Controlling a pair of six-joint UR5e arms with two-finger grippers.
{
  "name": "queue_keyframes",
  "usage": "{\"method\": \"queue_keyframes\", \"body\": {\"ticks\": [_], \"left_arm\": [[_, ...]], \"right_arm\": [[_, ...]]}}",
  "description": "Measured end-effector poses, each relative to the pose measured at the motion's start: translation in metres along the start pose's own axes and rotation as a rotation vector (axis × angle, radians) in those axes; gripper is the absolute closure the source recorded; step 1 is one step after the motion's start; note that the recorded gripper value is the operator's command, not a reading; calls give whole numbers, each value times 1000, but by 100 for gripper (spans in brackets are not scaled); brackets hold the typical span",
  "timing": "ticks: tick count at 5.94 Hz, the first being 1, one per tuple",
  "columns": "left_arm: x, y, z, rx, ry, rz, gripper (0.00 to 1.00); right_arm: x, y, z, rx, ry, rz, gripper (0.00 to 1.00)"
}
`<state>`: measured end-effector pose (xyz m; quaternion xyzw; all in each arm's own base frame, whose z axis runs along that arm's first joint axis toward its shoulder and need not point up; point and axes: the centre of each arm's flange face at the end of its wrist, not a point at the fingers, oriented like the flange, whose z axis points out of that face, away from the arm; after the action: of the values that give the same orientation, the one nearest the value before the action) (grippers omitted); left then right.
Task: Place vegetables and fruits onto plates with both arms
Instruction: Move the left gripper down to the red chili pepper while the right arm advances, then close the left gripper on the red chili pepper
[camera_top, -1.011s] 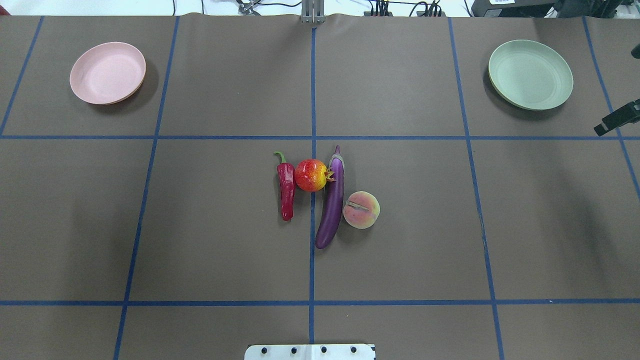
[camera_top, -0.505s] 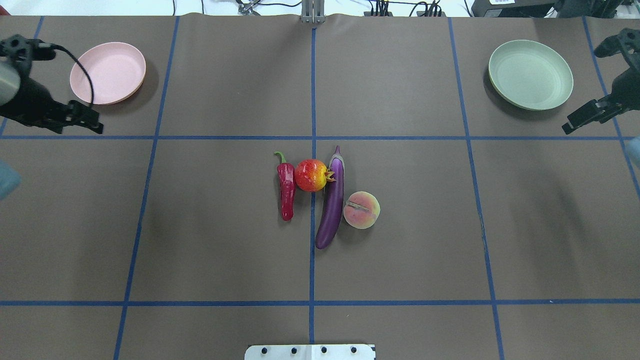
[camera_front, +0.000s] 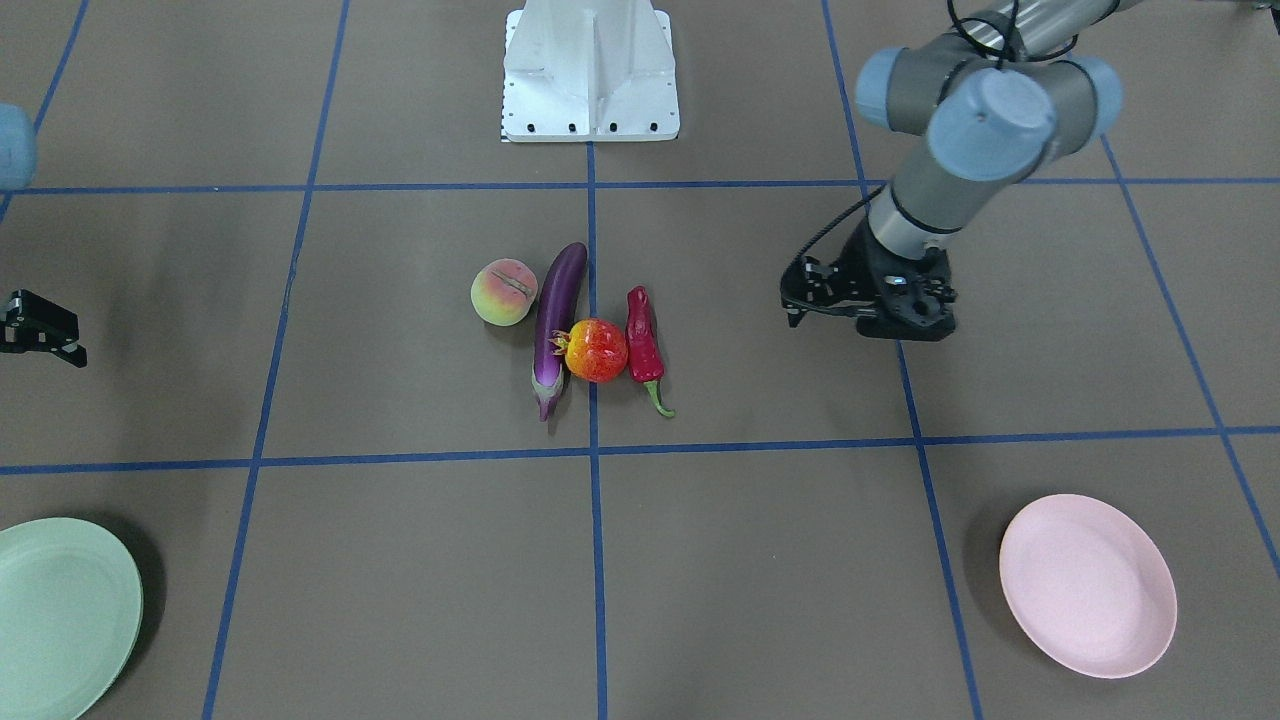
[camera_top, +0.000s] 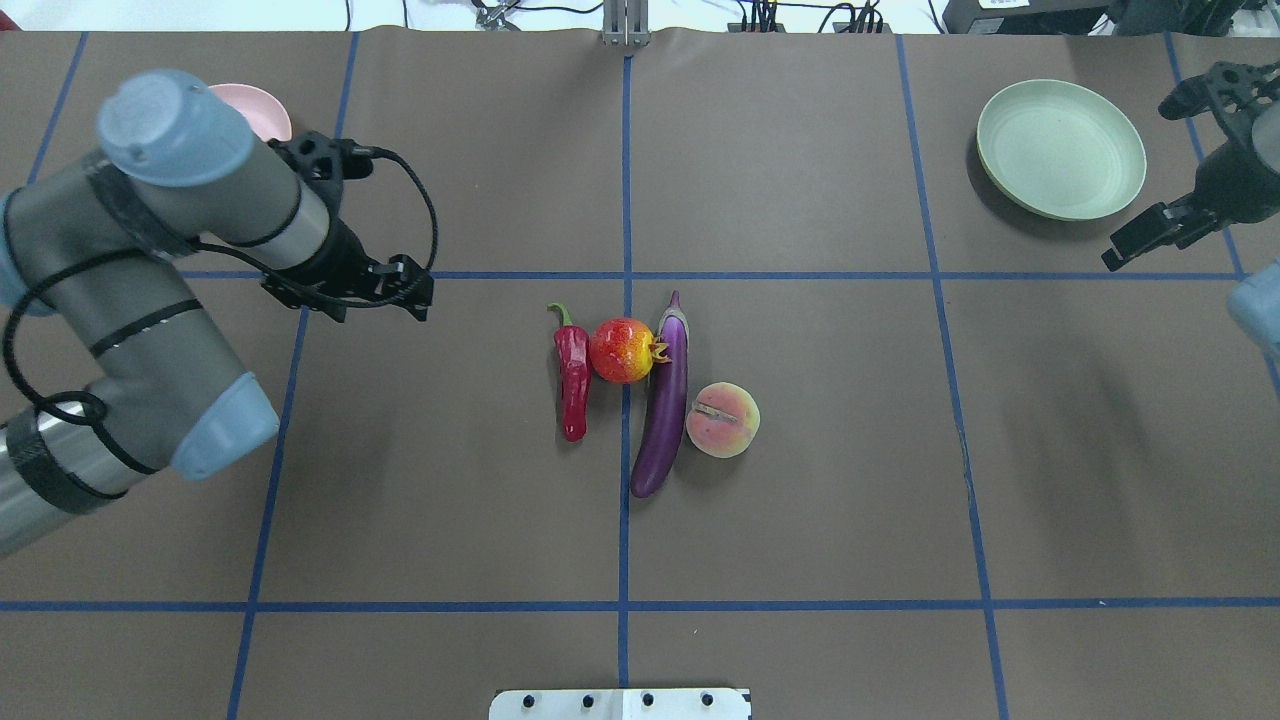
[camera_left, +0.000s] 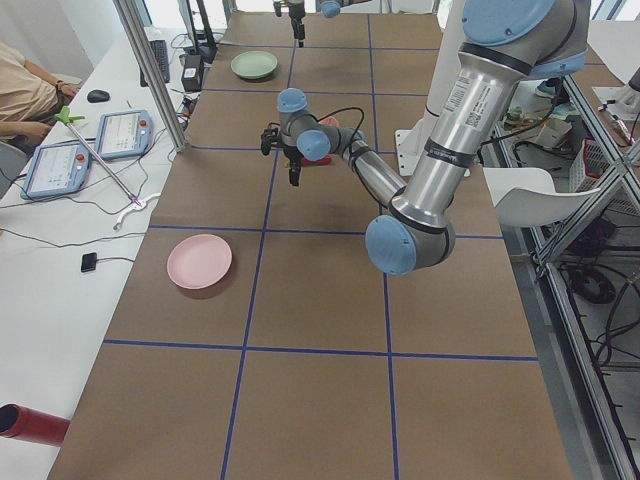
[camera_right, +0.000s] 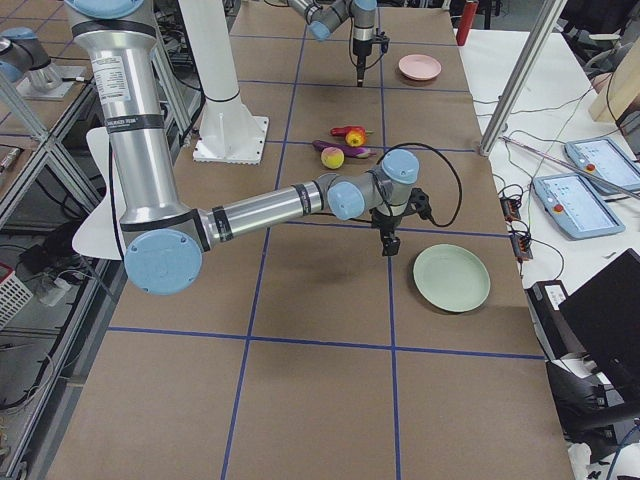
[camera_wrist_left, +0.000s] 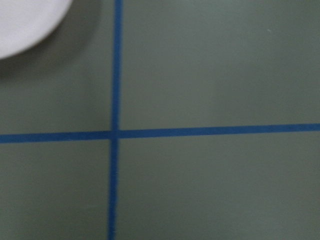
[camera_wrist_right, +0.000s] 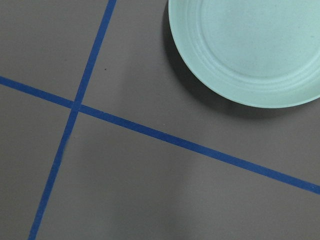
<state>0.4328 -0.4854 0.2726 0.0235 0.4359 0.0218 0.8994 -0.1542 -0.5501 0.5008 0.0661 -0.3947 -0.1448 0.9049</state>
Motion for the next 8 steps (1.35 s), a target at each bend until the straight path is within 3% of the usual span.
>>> {"method": "queue_keyframes", "body": {"ticks": [3, 6, 7, 8], "left_arm": [[120, 11, 53, -55, -10, 71, 2], [158, 16, 93, -59, -48, 93, 10], [162, 15, 100, -66, -59, 91, 21], [162, 16, 108, -74, -70, 89, 50]], "right_arm": [[-23, -5, 8, 14, -20, 33, 0], [-73, -12, 25, 57, -53, 116, 0], [-75, -13, 26, 58, -55, 119, 0], [-75, -13, 27, 57, -54, 121, 0]]}}
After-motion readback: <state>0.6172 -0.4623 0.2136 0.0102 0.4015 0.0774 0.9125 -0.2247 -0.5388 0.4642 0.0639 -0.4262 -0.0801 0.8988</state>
